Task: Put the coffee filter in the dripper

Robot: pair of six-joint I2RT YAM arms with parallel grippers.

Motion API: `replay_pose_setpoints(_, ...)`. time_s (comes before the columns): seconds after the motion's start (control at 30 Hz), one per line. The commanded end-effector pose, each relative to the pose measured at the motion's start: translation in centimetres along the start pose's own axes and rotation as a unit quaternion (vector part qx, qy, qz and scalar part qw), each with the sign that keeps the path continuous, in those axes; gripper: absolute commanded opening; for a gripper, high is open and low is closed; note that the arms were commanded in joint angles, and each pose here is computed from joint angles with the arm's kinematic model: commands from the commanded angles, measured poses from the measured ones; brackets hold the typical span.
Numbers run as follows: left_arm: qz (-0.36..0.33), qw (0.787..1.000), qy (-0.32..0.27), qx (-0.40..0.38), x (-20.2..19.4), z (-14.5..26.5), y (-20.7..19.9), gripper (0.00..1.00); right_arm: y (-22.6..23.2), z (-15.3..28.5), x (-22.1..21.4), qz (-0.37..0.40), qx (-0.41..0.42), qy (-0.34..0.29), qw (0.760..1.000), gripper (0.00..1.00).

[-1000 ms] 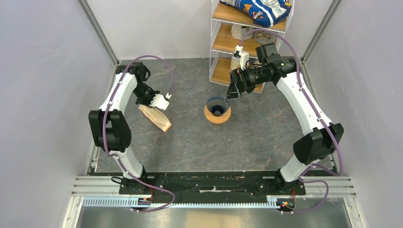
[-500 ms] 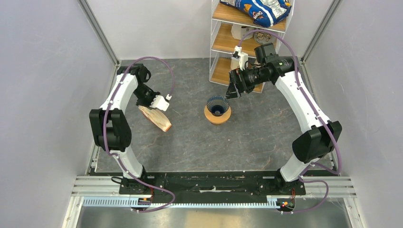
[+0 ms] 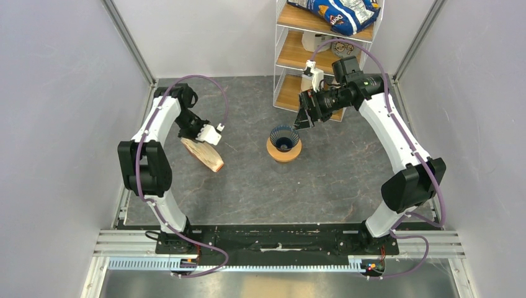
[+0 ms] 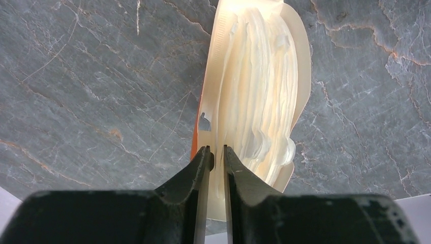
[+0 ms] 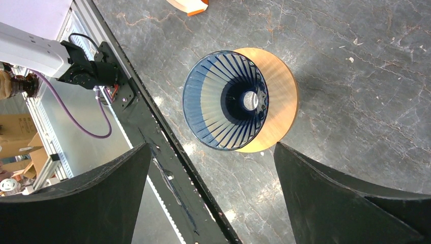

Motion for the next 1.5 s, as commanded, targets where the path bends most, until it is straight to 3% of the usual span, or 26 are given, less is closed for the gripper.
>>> replay_pose_setpoints(0.0, -0.018, 1.000, -0.003, -0.009, 0.0, -0.2, -0.2, 0.22, 0.3, 0.2, 0.8, 0.005, 0.004, -0.012, 1.000, 0.99)
replay_pose_setpoints(0.7, -0.022, 1.000, 0.001, -0.012, -0.3, -0.9, -0.2, 0.09, 0.1, 0.1, 0.9, 0.005, 0.004, -0.009, 1.000, 0.99)
replay_pose_setpoints(0.93, -0.029, 0.999, 0.005, 0.013, 0.5, 1.5, 0.1, 0.02, 0.3, 0.1, 1.1, 0.006, 0.011, -0.008, 1.000, 0.99)
replay_pose_setpoints(1.47, -0.047, 0.998, -0.003, 0.036, 2.4, 4.7, -0.4, 0.02, 0.7, 0.1, 1.1, 0.006, 0.025, -0.009, 1.000, 0.99)
Point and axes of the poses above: each gripper's point midway between its finger pads, its own z axis back along the fingers, its own y axis along the line the jaws close on, x = y × z, the point moved 4 cm from there along z, back along the fingers, and after that the axes turned 4 degrees about -z, right-handed, at the moved point
